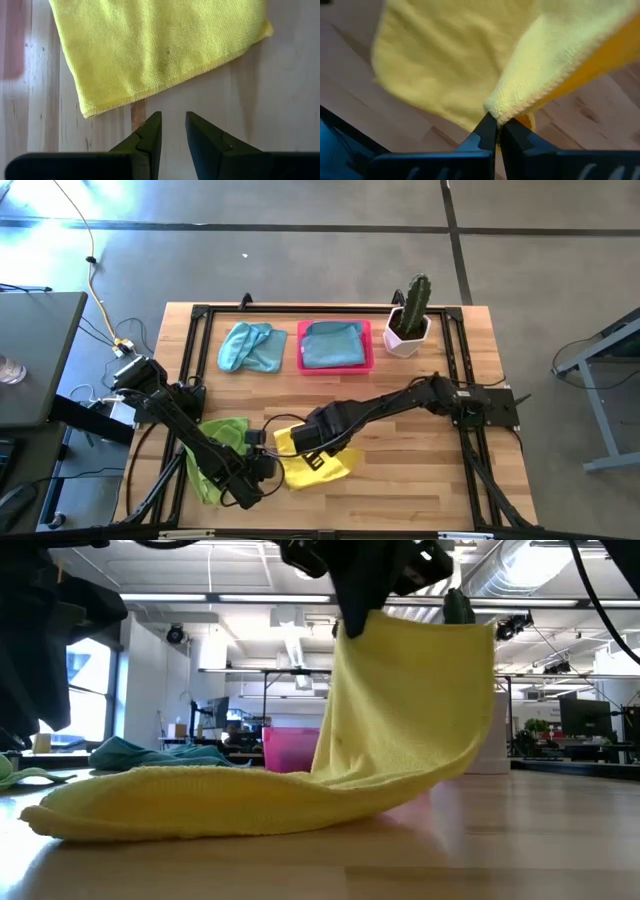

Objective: Fold microfiber towels
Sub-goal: Fold the yellow microfiber cloth

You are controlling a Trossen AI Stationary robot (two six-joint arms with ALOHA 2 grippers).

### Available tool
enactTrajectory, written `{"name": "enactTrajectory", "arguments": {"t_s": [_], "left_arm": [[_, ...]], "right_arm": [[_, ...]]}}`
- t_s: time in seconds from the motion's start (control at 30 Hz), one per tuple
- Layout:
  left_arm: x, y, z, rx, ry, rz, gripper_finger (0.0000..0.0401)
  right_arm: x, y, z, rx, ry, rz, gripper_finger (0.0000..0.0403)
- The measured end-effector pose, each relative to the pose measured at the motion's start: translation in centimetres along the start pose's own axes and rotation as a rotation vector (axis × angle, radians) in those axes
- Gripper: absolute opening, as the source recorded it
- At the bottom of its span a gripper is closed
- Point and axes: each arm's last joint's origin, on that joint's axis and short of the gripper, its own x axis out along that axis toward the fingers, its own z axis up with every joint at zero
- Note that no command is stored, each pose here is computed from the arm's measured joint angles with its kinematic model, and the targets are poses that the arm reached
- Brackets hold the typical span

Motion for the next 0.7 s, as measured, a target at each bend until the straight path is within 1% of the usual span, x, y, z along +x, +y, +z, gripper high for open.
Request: {"name": "enactTrajectory", "arguments": {"t_s": [0.2, 0.33, 0.43, 0.6, 0.7], "left_arm": [[-0.5, -0.8, -0.7, 0.037, -0.01, -0.003, 0.0078], [-1.1, -1.5, -1.5, 0.078, -0.005, -0.005, 0.0078], [-1.6, -2.1, -2.2, 0.1, -0.003, -0.012, 0.0078], [-2.2, -3.0, -3.1, 0.114, -0.009, -0.026, 0.0078], [-2.4, -3.2, -3.4, 0.11, -0.009, -0.029, 0.0078]], "right_arm": [[0.6, 1.6, 0.8, 0.031, -0.063, 0.141, 0.0], [1.9, 2.4, 1.2, 0.027, -0.074, 0.174, 0.0], [3.6, 3.1, 1.6, 0.001, -0.078, 0.195, 0.0], [5.6, 4.1, 2.5, -0.025, -0.106, 0.249, 0.0], [6.4, 4.4, 2.6, -0.057, -0.091, 0.266, 0.0]]}}
